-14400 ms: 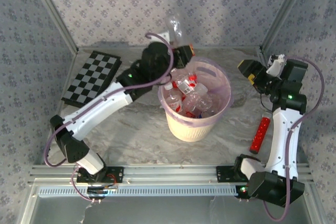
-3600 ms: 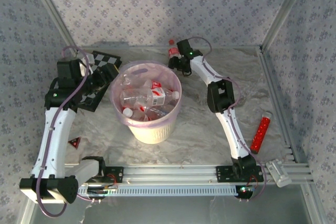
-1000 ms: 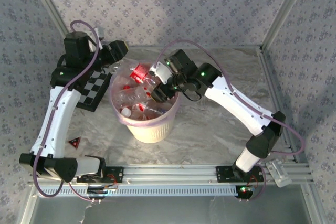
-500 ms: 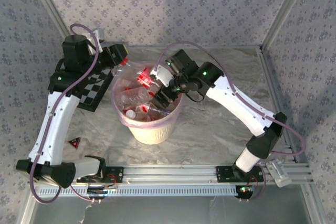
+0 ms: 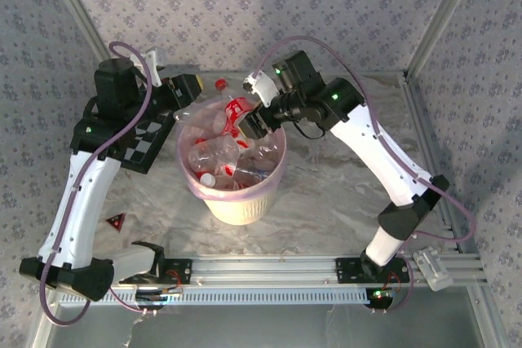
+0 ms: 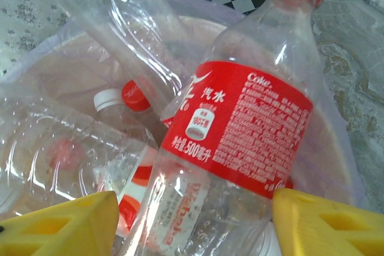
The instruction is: Put the plastic bottles in the bin
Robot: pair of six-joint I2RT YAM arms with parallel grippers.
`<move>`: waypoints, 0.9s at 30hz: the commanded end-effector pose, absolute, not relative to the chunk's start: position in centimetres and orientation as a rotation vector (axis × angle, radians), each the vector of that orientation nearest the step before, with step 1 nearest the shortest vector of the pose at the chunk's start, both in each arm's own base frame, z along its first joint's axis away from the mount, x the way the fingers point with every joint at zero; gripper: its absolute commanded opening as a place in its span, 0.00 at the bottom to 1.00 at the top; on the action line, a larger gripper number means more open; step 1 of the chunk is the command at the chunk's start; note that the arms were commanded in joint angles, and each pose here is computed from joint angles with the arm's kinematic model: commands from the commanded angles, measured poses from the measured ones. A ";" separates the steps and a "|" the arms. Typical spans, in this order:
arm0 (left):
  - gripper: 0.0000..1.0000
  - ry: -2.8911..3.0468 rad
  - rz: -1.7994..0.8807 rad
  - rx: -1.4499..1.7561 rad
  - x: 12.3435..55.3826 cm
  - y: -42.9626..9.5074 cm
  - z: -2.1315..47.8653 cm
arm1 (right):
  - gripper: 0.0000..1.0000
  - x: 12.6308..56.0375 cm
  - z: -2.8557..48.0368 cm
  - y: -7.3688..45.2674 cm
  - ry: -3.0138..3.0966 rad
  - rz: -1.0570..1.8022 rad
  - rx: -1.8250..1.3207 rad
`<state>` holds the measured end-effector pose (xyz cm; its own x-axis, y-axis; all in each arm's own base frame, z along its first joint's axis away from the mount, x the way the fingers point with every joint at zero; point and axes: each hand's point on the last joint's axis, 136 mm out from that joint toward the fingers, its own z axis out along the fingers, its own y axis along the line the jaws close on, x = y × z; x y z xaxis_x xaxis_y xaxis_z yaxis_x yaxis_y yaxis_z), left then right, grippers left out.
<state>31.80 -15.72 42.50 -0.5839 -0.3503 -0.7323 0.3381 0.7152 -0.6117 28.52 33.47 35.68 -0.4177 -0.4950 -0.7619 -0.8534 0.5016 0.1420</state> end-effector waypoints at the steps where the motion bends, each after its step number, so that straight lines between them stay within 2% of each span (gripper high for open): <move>1: 0.49 1.935 -0.946 0.046 30.7 -15.9 44.5 | 0.63 28.4 34.4 33.4 2.152 0.650 -1.093; 5: 0.49 1.945 -0.938 0.039 30.7 -15.8 44.0 | 0.60 27.9 32.8 33.2 2.194 0.614 -1.113; 8: 0.49 1.949 -0.928 0.029 30.8 -15.7 43.7 | 0.66 28.1 31.8 33.3 2.228 0.607 -1.111; 17: 0.50 1.947 -0.889 0.009 30.8 -15.0 43.7 | 0.71 28.1 28.9 34.0 2.317 0.633 -1.150; 23: 0.53 1.911 -0.896 0.000 30.8 -14.9 45.3 | 0.64 28.5 31.6 33.9 2.211 0.747 -1.111; 27: 0.56 1.885 -0.929 0.013 30.4 -15.1 46.8 | 0.51 29.1 35.3 33.8 2.022 0.814 -1.071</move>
